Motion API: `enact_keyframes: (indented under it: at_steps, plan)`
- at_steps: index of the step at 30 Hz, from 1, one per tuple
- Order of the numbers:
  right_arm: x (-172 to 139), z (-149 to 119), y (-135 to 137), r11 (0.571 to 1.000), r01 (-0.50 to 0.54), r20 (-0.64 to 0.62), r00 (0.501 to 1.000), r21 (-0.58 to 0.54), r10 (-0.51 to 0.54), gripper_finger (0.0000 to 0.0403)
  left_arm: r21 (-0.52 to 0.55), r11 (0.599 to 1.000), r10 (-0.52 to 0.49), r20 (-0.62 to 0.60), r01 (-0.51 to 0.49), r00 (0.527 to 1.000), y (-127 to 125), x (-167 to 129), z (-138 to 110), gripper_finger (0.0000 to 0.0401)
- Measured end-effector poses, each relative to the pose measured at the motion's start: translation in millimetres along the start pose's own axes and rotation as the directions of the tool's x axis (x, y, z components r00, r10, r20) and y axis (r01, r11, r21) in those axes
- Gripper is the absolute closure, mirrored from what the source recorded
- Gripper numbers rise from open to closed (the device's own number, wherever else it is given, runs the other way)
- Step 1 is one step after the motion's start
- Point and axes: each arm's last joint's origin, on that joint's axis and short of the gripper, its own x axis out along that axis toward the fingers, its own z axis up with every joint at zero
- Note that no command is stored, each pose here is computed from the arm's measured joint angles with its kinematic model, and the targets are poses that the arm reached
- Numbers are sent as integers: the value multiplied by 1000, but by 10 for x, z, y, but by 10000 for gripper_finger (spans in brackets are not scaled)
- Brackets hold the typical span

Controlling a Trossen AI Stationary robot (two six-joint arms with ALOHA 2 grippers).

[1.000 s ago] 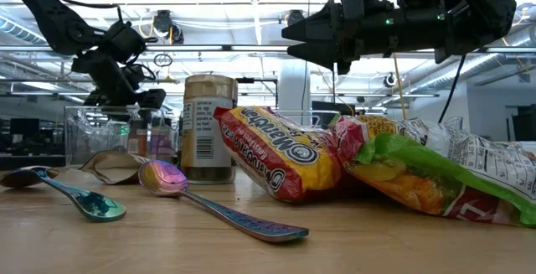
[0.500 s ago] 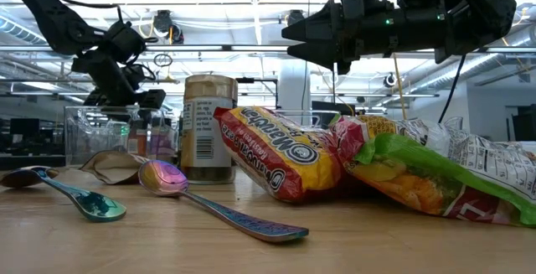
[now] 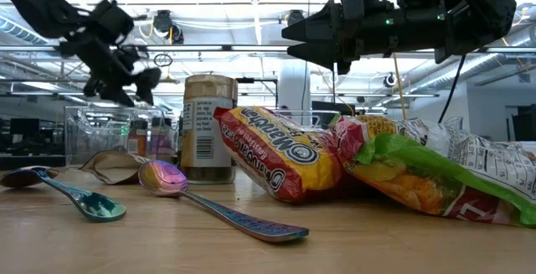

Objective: Pick & Place Food Item
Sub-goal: Put the blue noodle pack into the right transparent bin

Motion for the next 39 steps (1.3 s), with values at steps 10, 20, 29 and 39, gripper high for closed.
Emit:
enact_keyframes:
  at_steps: [10, 20, 29, 39]
  plan:
    - [0, 0, 2, 999, -4, 0, 1000, -36, 4, 135, -8, 889, -457, 55, 459, 888, -70, -448, 148, 132]
    - [0, -1, 3, 998, -8, -1, 1000, -63, 7, 135, 81, 570, -821, 17, 817, 571, -396, -645, -208, 132]
    - [0, -1, 3, 993, -7, -1, 1000, -114, 7, 135, 263, 359, -929, 195, 896, 315, -598, -880, -503, 132]
    - [23, 110, -134, 993, 50, 106, 994, -106, -39, 135, 270, 237, -970, 18, 933, 241, -746, -1013, -721, 132]
